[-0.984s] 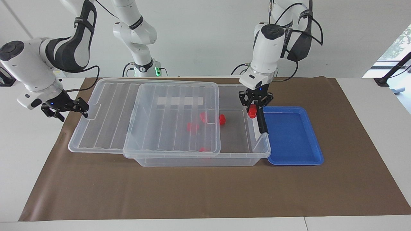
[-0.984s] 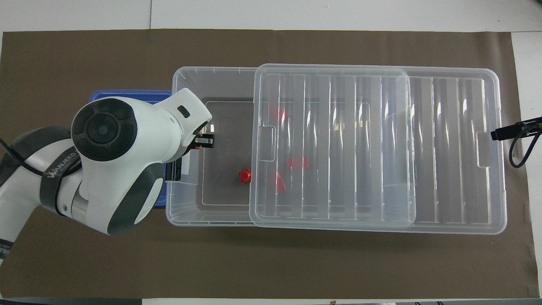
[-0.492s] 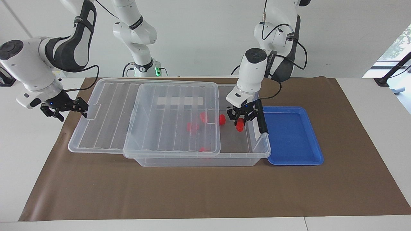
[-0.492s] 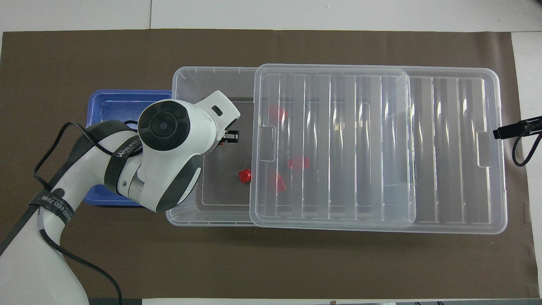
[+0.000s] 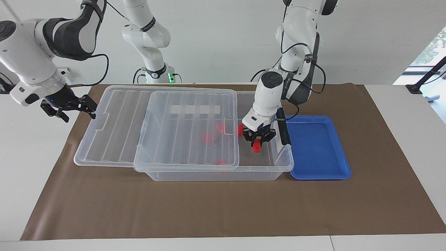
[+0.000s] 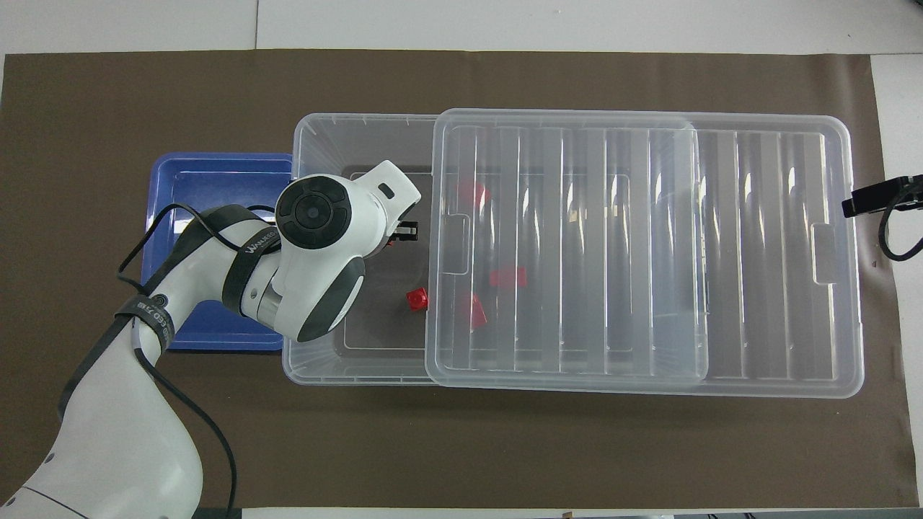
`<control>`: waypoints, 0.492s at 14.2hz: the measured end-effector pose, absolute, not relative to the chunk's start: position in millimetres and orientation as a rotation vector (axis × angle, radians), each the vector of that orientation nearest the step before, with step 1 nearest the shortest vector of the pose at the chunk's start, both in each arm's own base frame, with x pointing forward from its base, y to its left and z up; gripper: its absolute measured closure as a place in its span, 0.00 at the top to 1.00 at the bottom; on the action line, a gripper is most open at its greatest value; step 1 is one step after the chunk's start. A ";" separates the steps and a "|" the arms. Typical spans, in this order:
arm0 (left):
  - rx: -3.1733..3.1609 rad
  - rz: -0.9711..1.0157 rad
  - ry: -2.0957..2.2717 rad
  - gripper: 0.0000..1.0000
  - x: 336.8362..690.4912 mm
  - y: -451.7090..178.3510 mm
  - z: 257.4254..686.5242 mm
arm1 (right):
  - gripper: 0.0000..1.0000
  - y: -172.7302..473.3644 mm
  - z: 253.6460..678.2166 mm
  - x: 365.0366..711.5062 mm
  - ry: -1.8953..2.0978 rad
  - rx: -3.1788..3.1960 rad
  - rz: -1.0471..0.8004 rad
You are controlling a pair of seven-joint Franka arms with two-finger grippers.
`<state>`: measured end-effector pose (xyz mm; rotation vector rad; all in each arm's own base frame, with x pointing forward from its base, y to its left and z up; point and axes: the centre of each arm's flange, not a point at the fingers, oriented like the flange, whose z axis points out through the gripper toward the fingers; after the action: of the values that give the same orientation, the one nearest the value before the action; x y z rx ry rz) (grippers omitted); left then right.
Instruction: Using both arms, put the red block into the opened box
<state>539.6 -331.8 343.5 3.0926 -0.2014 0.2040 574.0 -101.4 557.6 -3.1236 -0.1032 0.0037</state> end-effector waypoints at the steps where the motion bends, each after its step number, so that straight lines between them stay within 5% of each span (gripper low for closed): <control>1: 3.090 0.206 -0.200 0.34 541.3 -333.2 333.3 | 1.00 -84.4 568.8 569.8 -0.079 -3.124 0.005; 7: 3.088 0.200 -0.183 0.35 540.2 -336.7 314.9 | 1.00 -41.4 587.3 548.7 0.079 -3.119 0.067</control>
<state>540.2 -336.7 314.9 3.0883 -0.1831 0.2003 548.7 -41.4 587.3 -3.1191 0.0786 0.0670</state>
